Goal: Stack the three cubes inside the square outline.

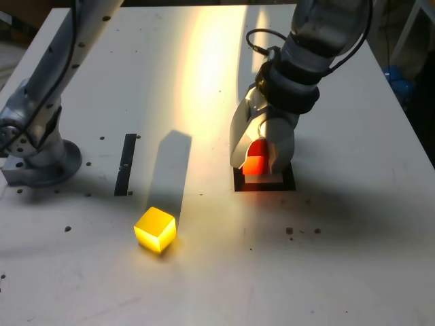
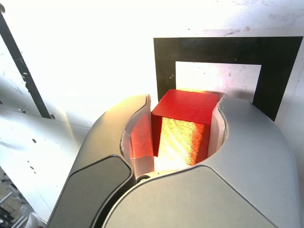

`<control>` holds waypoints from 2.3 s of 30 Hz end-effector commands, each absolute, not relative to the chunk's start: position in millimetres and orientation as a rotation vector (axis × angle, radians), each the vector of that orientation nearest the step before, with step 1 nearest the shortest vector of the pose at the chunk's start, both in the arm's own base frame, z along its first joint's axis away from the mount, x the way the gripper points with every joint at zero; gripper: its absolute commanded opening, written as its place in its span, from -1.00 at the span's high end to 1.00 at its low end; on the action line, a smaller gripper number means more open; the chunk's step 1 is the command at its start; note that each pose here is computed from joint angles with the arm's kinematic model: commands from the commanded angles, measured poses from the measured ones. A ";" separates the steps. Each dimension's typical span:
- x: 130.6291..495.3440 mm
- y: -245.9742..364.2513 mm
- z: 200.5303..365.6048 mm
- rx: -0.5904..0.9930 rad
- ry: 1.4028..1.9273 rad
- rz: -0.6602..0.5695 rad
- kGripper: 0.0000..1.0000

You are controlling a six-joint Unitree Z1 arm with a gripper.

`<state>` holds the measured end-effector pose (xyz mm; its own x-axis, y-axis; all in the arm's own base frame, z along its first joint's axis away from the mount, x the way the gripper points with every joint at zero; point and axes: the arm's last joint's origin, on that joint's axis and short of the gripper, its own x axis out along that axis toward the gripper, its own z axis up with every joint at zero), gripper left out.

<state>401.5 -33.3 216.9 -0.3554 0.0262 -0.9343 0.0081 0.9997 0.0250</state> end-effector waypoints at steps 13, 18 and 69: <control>408.2 -31.8 214.5 0.041 1.906 -0.004 -0.89; 407.0 -29.3 216.2 0.036 1.906 -0.003 -0.94; 224.7 -146.4 229.6 0.526 1.790 -0.512 -0.98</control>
